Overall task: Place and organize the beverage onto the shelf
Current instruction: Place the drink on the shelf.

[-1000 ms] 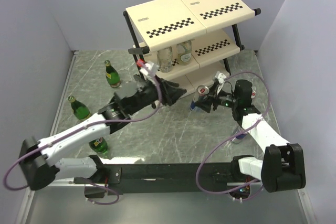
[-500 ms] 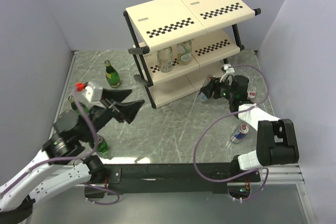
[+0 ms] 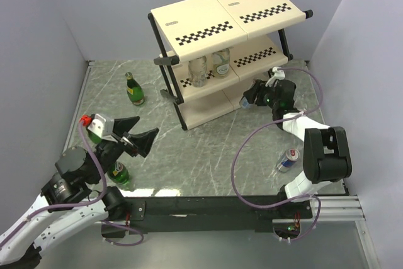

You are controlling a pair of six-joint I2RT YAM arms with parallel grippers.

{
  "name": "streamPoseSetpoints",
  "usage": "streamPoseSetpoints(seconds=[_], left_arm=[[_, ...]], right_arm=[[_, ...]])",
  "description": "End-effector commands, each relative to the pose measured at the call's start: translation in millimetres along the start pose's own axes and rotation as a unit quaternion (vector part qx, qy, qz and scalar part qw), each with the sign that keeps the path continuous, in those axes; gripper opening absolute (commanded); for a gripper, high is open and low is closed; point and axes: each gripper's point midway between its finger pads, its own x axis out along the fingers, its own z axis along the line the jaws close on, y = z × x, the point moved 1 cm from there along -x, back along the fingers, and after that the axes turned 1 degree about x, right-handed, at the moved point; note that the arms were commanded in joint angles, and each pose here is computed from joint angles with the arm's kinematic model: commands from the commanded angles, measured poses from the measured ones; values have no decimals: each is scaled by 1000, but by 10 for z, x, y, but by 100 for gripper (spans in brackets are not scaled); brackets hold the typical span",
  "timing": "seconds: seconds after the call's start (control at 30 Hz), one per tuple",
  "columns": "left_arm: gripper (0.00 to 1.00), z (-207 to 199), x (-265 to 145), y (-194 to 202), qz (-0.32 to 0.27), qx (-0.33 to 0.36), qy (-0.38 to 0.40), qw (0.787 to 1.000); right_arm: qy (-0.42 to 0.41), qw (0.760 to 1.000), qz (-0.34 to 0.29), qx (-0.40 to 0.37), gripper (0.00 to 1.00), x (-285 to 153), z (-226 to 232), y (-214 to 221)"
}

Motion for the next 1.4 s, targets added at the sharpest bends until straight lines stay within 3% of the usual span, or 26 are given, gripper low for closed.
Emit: streamPoseSetpoints(seconds=[0.0, 0.53, 0.97, 1.37], left_arm=[[86, 55, 8, 12, -3, 20, -11, 1000], [87, -60, 114, 120, 4, 6, 16, 1000], [88, -150, 205, 303, 10, -18, 39, 999], [89, -109, 181, 315, 8, -18, 30, 999]], right_arm=[[18, 995, -94, -22, 0, 90, -19, -605], [39, 993, -95, -52, 0, 207, -116, -731], [101, 984, -81, -126, 0, 307, -285, -708], [66, 974, -105, -189, 0, 439, -268, -651]])
